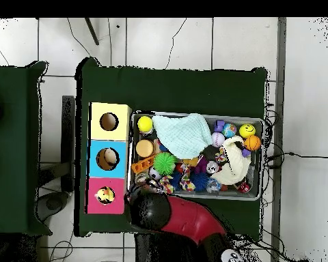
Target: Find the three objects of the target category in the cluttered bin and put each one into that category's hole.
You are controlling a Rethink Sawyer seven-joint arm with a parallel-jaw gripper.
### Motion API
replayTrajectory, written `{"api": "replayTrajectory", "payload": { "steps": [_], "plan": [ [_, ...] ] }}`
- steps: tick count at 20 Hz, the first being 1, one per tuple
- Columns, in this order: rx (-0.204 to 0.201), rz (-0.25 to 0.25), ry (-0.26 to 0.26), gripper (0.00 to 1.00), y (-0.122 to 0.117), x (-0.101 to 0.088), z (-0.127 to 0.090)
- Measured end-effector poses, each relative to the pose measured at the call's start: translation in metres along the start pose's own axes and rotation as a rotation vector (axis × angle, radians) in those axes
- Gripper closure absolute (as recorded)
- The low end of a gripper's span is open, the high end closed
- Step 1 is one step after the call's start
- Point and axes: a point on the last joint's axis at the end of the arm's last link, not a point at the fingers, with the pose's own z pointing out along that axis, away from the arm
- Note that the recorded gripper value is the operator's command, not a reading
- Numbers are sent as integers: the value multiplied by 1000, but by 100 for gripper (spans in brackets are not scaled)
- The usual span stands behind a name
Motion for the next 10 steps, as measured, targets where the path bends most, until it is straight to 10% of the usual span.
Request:
{"api": "replayTrajectory", "payload": {
  "steps": [10],
  "plan": [
    [57,-57,38,0,-60,-8,-8]
  ]
}}
